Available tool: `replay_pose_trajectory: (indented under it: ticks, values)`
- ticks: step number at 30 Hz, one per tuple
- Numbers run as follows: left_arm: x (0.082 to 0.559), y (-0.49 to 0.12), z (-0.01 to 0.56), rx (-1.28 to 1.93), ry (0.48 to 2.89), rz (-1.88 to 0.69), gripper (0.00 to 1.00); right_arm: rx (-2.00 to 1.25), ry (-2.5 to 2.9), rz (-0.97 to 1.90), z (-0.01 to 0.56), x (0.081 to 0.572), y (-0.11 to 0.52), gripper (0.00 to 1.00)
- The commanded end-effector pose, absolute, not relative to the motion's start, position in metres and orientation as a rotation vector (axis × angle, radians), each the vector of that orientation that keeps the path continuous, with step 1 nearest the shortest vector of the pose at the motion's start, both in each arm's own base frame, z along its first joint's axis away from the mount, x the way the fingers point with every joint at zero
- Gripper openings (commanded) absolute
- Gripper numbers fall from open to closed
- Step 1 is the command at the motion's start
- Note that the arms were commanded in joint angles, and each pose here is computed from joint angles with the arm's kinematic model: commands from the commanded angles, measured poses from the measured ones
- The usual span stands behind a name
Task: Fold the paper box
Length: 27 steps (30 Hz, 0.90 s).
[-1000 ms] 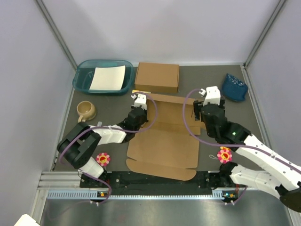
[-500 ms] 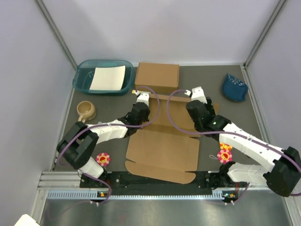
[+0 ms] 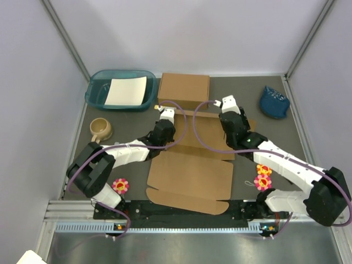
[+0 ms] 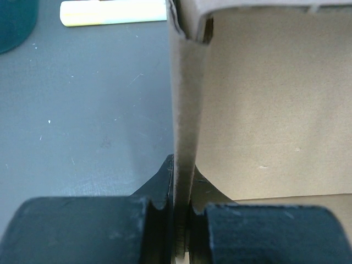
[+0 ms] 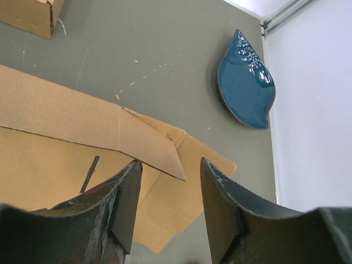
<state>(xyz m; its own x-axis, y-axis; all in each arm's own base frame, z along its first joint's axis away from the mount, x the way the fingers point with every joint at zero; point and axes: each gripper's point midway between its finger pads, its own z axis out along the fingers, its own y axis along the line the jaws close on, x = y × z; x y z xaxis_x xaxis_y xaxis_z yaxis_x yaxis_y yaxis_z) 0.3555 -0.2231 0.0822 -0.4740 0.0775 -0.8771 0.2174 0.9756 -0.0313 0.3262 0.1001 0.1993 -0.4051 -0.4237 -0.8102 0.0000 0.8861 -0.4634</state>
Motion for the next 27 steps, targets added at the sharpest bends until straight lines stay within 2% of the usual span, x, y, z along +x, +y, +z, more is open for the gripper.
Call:
replay_pose_trajectory:
  ticks: [1, 8, 14, 15, 17, 23, 27]
  values:
    - [0.350, -0.215, 0.074, 0.225, 2.091, -0.124, 0.00, -0.294, 1.913, -0.467, 0.202, 0.338, 0.101, 0.46]
    - [0.349, -0.213, 0.074, 0.216, 2.084, -0.121, 0.00, -0.316, 1.943, -0.459, 0.188, 0.341, 0.106, 0.39]
    - [0.348, -0.211, 0.074, 0.200, 2.077, -0.123, 0.00, -0.279, 1.989, -0.398, 0.182, 0.337, 0.112, 0.18]
    - [0.349, -0.211, 0.075, 0.198, 2.074, -0.125, 0.00, -0.223, 1.998, -0.357, 0.182, 0.335, 0.114, 0.10]
    - [0.348, -0.210, 0.075, 0.184, 2.071, -0.121, 0.00, -0.198, 2.023, -0.321, 0.183, 0.332, 0.116, 0.01]
    - [0.346, -0.207, 0.081, 0.123, 2.037, -0.157, 0.00, -0.043, 2.097, -0.059, 0.182, 0.322, 0.143, 0.00]
    - [0.343, -0.206, 0.080, 0.099, 2.025, -0.175, 0.00, 0.147, 2.151, 0.217, 0.168, 0.311, 0.173, 0.00]
